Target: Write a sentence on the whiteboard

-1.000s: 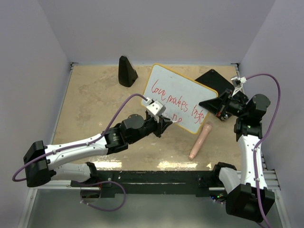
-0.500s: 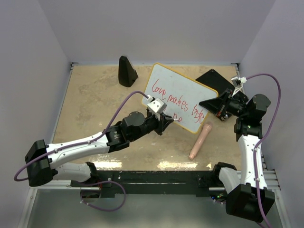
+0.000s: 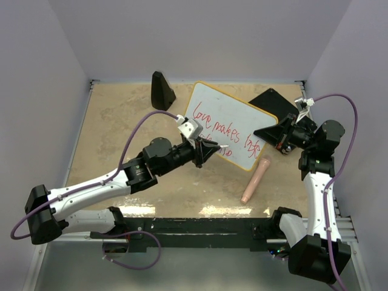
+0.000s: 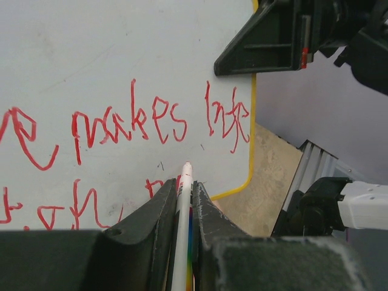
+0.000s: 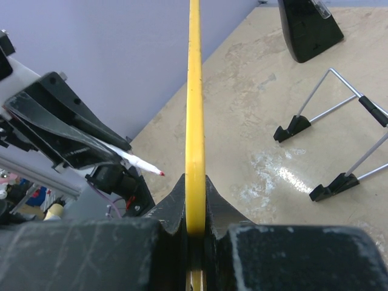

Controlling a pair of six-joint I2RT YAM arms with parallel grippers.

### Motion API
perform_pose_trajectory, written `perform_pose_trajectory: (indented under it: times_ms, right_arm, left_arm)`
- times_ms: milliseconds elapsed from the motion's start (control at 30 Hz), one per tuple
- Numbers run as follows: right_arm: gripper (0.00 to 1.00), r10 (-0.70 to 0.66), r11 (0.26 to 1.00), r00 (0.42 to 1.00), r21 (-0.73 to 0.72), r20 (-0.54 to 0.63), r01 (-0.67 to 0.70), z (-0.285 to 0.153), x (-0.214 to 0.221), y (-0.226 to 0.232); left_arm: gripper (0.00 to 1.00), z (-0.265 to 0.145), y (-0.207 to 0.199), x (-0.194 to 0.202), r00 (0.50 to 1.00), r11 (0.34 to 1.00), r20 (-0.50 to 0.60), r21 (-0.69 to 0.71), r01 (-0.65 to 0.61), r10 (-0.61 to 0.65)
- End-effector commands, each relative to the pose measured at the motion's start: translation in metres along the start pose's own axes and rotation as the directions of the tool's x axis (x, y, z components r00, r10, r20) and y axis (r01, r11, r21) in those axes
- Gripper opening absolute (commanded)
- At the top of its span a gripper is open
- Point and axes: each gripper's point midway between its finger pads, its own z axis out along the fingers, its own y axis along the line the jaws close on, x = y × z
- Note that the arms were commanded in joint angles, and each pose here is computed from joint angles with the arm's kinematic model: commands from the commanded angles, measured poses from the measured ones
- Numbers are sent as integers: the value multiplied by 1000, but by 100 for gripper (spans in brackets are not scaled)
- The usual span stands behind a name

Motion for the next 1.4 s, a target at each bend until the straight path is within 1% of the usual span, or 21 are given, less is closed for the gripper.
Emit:
perform_pose_trajectory:
  times_ms: [0,100,200,333,533,667,767,833,967,1167,1233,1300,1367]
  right_arm:
    - [0,-112,993,993,-32,28,112,-2,-18,25]
    - [0,-112,993,993,-32,28,112,-2,-18,26]
    - [0,-111,993,993,-33,28,112,-2,-18,26]
    - [0,-116,993,993,-33,29,117,-2,-19,26]
    - [0,-116,993,993,-32,30,117,-2,-19,26]
    - [0,-116,993,993,-32,30,117,-2,-18,26]
    - [0,-117,992,993,-34,30,118,-2,-19,27]
    - [0,-117,992,993,-34,30,118,-2,-19,27]
    - [0,-120,992,992,-33,32,121,-3,-19,28]
    - [0,-113,993,993,-30,32,114,-2,-18,26]
    - [0,-113,993,993,-30,32,114,-2,-18,25]
    - [0,-111,993,993,-28,34,112,-2,-19,24]
    - [0,-111,993,993,-27,33,112,-2,-18,24]
  left_arm:
    - [0,-12,-19,-31,995,992,91,121,30,-41]
    - [0,-16,-24,-35,994,989,103,148,30,-46]
    - [0,-25,-27,-49,991,988,126,152,23,-43]
    - [0,-38,-25,-65,990,991,140,135,1,-20]
    - [0,-52,-26,-86,985,992,168,126,7,-28]
    - [0,-60,-21,-111,975,995,219,102,16,-38]
    - [0,-58,-20,-115,975,995,219,103,8,-30]
    - [0,-52,-23,-107,981,992,192,123,1,-24]
    - [0,-36,-23,-72,994,990,105,143,12,-27]
    - [0,-22,-40,-42,998,984,62,177,6,-17]
    - [0,-19,-46,-36,998,981,63,192,-15,3]
    - [0,-16,-43,-26,998,985,54,167,-43,34]
    - [0,-14,-46,-16,998,983,39,174,-57,51]
